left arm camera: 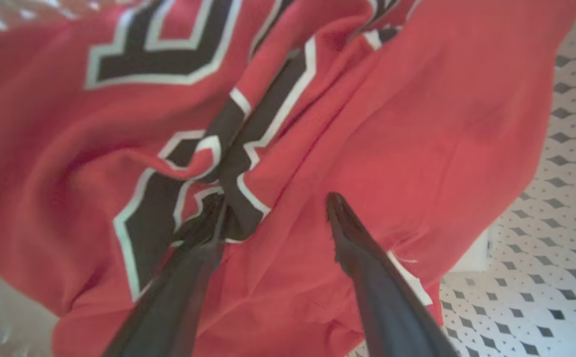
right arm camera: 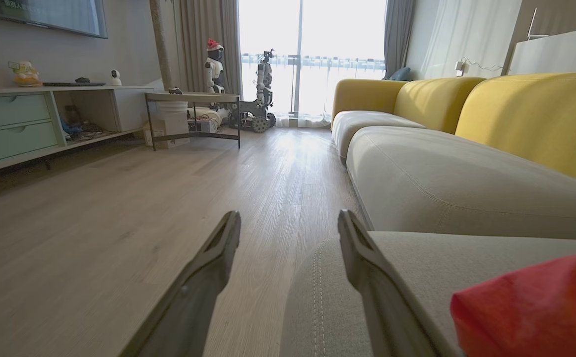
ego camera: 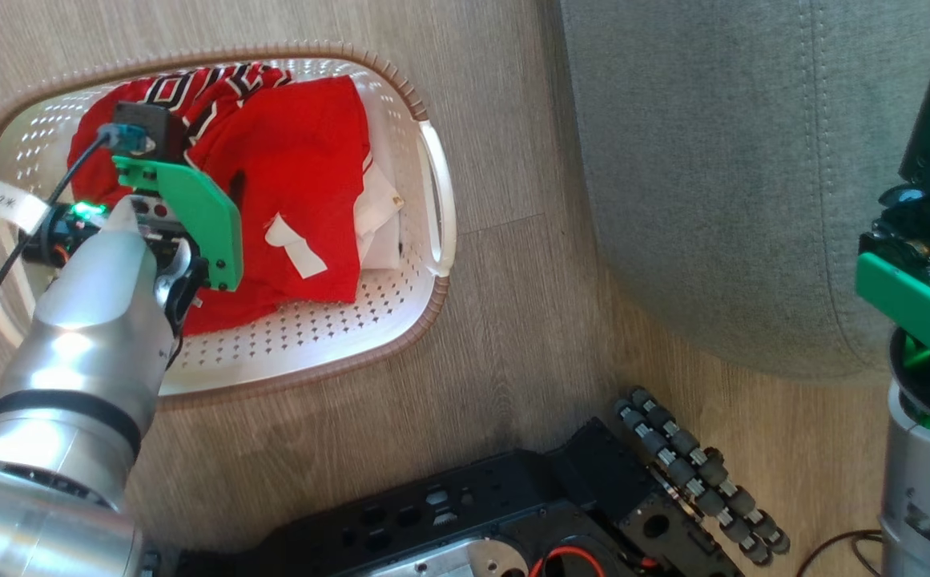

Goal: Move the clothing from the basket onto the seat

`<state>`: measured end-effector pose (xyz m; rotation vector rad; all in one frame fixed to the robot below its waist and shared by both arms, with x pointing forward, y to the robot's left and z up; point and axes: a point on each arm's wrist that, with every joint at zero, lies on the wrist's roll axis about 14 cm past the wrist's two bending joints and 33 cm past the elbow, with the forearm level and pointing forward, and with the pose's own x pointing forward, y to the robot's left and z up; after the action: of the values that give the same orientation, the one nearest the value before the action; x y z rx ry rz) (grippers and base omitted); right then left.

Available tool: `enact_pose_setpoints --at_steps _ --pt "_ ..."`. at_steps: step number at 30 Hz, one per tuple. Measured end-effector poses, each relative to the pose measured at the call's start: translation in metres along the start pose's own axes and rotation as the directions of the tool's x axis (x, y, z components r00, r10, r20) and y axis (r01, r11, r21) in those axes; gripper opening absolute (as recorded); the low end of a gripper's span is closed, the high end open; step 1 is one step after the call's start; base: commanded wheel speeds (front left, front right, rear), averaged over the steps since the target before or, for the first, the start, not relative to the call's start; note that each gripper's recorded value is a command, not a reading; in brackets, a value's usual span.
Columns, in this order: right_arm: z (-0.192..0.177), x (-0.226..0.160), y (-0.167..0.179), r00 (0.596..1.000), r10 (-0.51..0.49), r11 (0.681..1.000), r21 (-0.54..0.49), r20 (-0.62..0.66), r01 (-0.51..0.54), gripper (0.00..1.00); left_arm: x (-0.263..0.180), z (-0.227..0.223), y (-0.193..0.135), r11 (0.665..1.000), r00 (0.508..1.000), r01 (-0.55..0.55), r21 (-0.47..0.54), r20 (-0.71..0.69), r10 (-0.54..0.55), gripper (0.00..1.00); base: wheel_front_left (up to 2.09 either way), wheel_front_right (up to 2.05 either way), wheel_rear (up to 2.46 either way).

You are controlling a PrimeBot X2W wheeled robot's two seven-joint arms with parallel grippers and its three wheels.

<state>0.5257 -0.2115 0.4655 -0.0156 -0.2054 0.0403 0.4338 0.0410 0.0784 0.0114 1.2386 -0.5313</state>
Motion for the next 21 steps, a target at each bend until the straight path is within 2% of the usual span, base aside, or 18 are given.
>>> enact_pose_setpoints --at_steps 1,2,4,5,16,21 --pt "0.0 0.0 0.0 1.0 -0.001 1.0 0.0 0.0 0.001 1.0 0.0 -0.003 -0.001 1.0 1.0 0.002 0.009 -0.017 -0.002 1.0 0.0 0.0 0.0" --pt "0.0 0.0 0.0 1.0 -0.002 1.0 0.0 0.0 0.002 1.0 0.0 -0.003 -0.001 1.0 1.0 0.003 0.01 -0.02 -0.003 0.83 0.0 0.0 0.0" --pt "0.001 0.0 0.0 1.0 -0.004 1.0 0.001 0.001 0.004 1.0 0.0 -0.002 -0.001 1.0 1.0 0.009 0.013 -0.015 -0.009 0.02 0.0 0.0 0.0" --pt "0.001 0.0 0.0 1.0 -0.004 1.0 0.001 0.002 0.004 1.0 0.0 -0.002 -0.001 1.0 1.0 0.008 0.014 -0.012 -0.007 0.0 0.0 0.0 0.0" --pt "0.011 0.004 0.003 1.0 0.002 1.0 0.013 0.029 -0.002 1.0 -0.012 0.017 0.001 0.999 0.997 0.002 0.035 0.071 -0.004 0.0 0.0 0.0 0.0" --pt "0.028 0.005 0.004 0.998 0.004 1.0 0.016 0.06 -0.005 1.0 -0.03 0.039 -0.002 0.999 0.989 -0.009 0.041 0.149 0.003 0.0 0.0 0.0 0.0"
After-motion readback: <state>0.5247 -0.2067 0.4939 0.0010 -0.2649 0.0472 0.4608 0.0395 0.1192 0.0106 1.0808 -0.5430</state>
